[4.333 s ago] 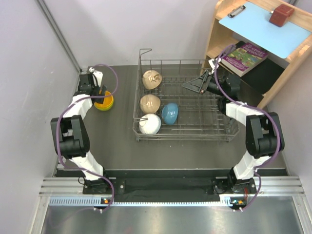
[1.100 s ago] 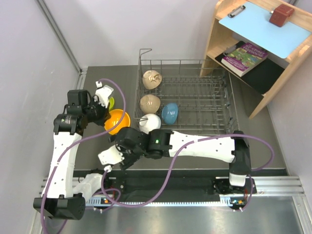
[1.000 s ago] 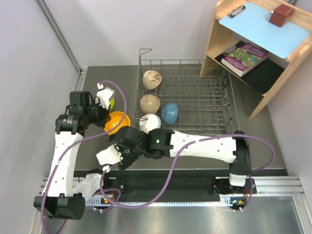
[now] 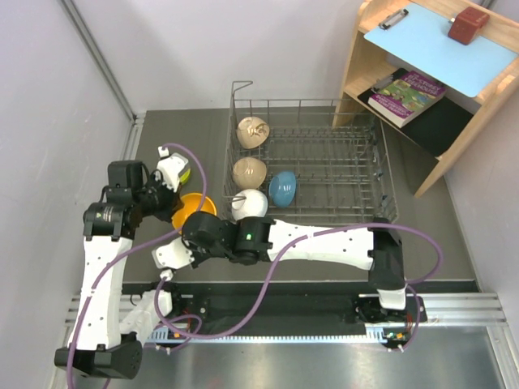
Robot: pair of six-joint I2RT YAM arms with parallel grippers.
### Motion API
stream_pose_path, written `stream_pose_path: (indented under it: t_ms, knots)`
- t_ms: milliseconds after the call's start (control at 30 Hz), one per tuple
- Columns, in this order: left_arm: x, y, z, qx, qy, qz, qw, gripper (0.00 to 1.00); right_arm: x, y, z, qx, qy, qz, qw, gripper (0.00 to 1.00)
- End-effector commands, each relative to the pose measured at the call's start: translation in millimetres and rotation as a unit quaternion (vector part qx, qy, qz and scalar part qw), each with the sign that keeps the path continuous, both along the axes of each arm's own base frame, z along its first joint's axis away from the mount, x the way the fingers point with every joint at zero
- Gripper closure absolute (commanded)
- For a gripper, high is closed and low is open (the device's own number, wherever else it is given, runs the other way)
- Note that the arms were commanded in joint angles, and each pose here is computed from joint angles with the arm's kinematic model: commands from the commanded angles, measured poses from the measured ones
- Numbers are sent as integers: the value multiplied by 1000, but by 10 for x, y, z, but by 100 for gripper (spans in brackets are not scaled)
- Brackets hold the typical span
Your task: Load the bowls into the dish rack
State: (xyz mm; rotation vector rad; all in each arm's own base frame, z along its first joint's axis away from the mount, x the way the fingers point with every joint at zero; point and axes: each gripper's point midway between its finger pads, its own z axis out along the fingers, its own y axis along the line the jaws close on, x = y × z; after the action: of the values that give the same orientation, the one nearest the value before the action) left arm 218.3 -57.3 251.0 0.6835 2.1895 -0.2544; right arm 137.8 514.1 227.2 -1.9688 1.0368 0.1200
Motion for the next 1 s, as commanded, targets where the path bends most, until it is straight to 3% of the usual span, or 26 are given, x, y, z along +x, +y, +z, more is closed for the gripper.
stream_pose_path:
  t_ms: [0,167,233,333,367,500,833,967]
  knots:
    - [-17,-73,185,-12,-35,-20,999,100,179,77,124,18,-24,-28,999,100]
    - [-23,-76,136,-13,-32,-21,999,100,227,35,27,-19,-30,-38,999,100]
    - [-20,-75,118,-12,-31,-21,999,94,222,37,-55,-35,-28,-37,998,100]
    - [4,-80,130,-16,-38,-18,999,66,188,15,-114,-56,-21,-34,998,100]
    - [7,-84,139,-19,-41,-15,999,50,176,9,-114,-58,-18,-32,998,100]
    - [105,-71,205,-26,-67,1,997,28,104,6,-87,-49,3,-28,998,100]
    - [446,-36,563,-54,-145,47,987,1,-53,-24,24,-21,51,-24,998,100]
    - [314,-327,701,-96,-137,-37,985,1,-66,-51,-93,-28,53,-24,998,100]
